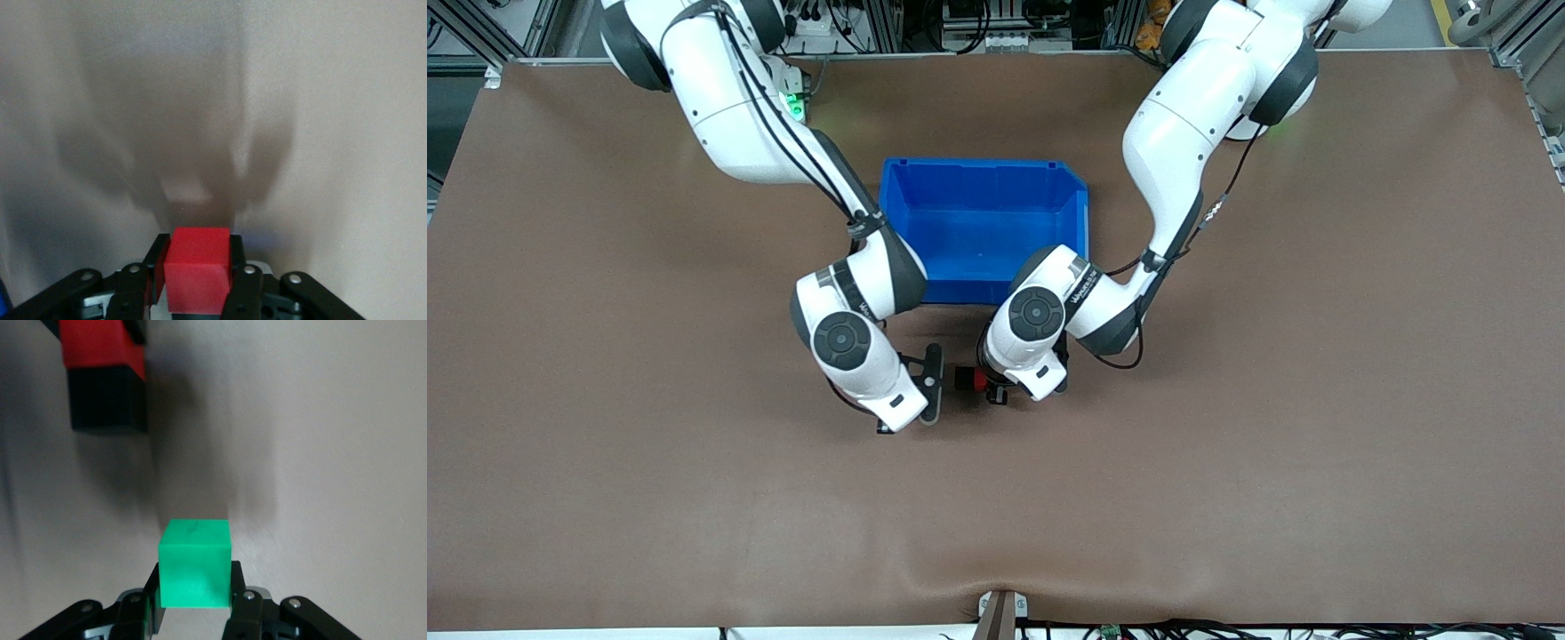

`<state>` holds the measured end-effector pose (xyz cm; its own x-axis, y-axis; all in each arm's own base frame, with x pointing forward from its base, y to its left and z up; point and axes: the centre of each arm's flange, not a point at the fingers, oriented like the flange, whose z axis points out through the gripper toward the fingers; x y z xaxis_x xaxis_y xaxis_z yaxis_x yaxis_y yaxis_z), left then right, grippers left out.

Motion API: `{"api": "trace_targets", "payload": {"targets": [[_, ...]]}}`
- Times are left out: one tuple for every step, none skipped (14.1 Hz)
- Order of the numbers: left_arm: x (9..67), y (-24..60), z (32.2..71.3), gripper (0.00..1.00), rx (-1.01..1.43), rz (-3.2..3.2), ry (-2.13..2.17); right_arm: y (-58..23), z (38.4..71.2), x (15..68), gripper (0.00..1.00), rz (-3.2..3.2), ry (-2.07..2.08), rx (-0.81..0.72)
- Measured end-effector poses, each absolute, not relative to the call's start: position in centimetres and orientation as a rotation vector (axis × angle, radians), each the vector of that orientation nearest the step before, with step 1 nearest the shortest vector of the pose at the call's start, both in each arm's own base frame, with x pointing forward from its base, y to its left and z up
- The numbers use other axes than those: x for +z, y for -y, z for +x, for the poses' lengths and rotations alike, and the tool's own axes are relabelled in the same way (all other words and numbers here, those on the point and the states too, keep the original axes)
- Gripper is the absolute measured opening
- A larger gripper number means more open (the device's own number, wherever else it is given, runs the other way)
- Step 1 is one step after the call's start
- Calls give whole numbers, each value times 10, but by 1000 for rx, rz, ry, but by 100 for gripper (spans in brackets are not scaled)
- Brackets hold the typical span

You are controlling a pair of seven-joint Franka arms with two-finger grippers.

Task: Attach green and red cubes to black cube
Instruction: 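Press the green and red cubes against the black cube from both sides, then open the left gripper and raise it away while the right gripper holds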

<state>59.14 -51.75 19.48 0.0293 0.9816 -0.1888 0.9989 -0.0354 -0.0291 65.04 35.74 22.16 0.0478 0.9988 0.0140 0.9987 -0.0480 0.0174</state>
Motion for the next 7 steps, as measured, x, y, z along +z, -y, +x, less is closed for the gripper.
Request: {"api": "trace_targets", "payload": {"targets": [[195,518,591,44,-238,2173,-2099,-364,647,221,40,2275,-2163,34],[195,519,590,48,-237,2177,-2093,-368,644,221,40,2275,-2163,32],[199,520,590,59,-235,2179,-2083,-370,643,221,40,2278,-2162,26],[208,521,593,67,-230,2175,-2067,-368,642,218,40,2281,-2160,13],[224,520,597,76,-222,2175,-2042,-366,641,215,40,2284,-2157,0],[243,515,602,88,-214,2190,-2020,-364,640,212,40,2286,-2156,-12],[264,505,609,96,-208,2226,-1990,-363,639,210,40,2288,-2156,-19]]}}
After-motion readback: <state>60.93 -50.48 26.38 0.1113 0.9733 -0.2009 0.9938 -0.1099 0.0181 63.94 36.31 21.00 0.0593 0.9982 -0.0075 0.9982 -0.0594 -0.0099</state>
